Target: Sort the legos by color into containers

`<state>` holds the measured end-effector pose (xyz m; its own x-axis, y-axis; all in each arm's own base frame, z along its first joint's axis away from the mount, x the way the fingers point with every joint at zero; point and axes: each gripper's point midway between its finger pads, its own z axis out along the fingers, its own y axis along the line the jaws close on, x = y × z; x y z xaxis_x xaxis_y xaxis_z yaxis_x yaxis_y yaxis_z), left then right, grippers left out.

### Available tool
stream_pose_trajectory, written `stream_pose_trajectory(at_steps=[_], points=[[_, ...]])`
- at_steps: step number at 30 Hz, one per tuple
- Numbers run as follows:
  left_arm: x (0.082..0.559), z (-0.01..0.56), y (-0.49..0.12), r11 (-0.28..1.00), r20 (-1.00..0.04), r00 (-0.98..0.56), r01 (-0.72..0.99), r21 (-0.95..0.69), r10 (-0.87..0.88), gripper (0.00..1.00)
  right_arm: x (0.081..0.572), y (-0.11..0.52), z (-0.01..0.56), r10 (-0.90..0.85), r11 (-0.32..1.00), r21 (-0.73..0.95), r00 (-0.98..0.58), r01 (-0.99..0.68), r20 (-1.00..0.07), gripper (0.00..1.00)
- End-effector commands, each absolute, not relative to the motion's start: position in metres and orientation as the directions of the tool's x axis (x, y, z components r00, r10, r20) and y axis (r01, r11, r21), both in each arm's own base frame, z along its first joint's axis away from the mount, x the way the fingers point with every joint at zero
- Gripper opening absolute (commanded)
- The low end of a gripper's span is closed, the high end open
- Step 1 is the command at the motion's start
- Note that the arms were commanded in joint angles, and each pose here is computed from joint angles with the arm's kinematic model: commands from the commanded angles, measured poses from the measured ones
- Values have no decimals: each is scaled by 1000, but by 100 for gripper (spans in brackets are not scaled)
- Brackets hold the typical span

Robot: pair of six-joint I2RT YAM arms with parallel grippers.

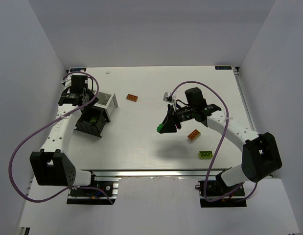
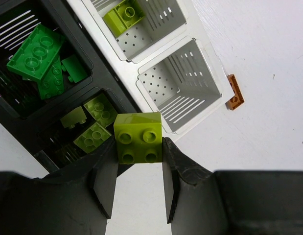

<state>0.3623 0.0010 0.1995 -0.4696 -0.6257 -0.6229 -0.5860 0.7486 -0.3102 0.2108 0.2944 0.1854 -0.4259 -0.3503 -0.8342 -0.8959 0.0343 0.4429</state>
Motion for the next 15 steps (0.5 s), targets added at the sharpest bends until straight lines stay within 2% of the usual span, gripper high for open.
stream_pose_trajectory(at_steps=[1, 15], points=[[369, 218, 2, 755, -653, -436, -560, -342, -620, 0, 209, 295, 188, -338, 8, 433, -410, -901, -847, 0], [360, 214, 4, 754, -653, -438, -566, -333, -617, 0, 210, 296, 187, -338, 6, 435, -411, -900, -846, 0]])
